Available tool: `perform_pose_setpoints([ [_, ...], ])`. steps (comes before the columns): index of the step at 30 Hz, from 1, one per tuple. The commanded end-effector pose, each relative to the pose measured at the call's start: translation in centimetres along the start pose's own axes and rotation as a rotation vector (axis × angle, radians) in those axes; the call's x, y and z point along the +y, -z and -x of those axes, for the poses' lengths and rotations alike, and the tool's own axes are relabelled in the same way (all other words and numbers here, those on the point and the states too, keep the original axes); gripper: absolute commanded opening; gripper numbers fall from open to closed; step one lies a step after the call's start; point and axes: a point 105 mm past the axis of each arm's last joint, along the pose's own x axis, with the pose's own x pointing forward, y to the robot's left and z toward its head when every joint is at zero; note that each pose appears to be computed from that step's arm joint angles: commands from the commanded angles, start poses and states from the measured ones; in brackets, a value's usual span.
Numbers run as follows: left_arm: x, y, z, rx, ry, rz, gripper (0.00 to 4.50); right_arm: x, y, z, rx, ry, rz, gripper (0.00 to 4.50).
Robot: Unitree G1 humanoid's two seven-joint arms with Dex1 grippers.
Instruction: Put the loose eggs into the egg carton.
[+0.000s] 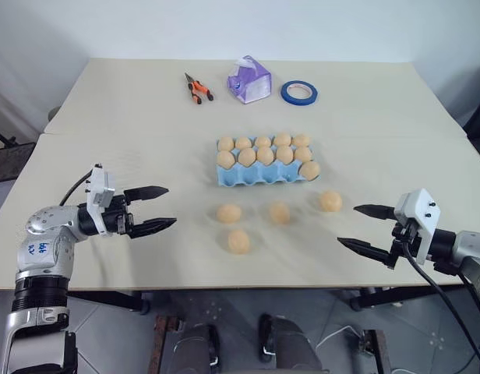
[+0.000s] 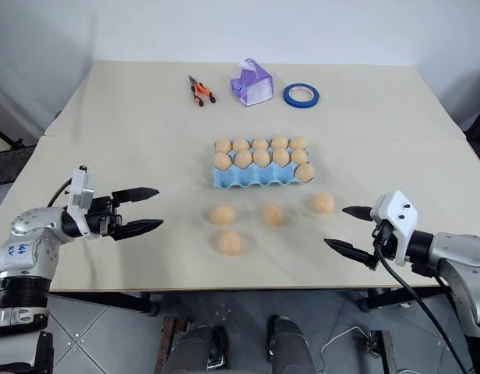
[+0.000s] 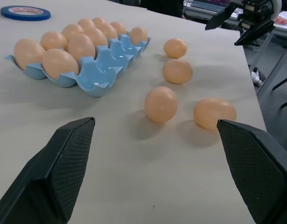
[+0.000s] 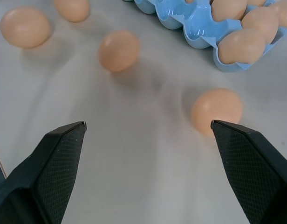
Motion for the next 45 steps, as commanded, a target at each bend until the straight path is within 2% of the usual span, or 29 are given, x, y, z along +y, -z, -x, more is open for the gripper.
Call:
perform_pose_setpoints([
  [1,0.6,-0.7,-0.1,0.025,-0.017,-0.003,4.47,0.0,-1.1,0.2,-0.041,0.02,0.029,4.5],
  [3,0.9,-0.4,-0.3,0.062,-0.049,-0.038,4.47,0.0,-1.1,0.2,-0.044,0.025,0.027,4.5],
  [9,1.1,-1.1,-0.9,0.031,-0.031,0.056,4.47,-0.1,-1.1,0.1,-0.057,0.043,0.024,4.5],
  [14,0.8,-1.6,-0.9,0.012,-0.018,-0.004,4.47,-0.7,-1.3,-0.4,-0.076,0.095,0.021,4.5],
  [18,0.1,-0.5,-0.3,0.093,0.027,0.021,4.47,-1.4,-1.3,-0.2,-0.077,0.208,-0.054,4.5],
  [26,-0.6,-0.6,0.6,0.096,0.087,0.0,4.47,-0.8,-0.9,0.9,-0.058,0.412,-0.145,4.5],
  [35,-1.9,-1.6,-1.1,-0.018,0.176,-0.092,4.47,-2.6,-1.5,-3.3,-0.088,0.551,-0.285,4.5],
  [37,-2.0,-2.4,-1.3,-0.084,0.183,-0.13,4.47,-2.9,-1.1,-4.6,-0.08,0.555,-0.291,4.5],
  [45,-1.7,-2.4,-1.5,-0.084,0.162,-0.136,4.47,-4.3,0.8,-7.3,-0.046,0.585,-0.298,4.5],
])
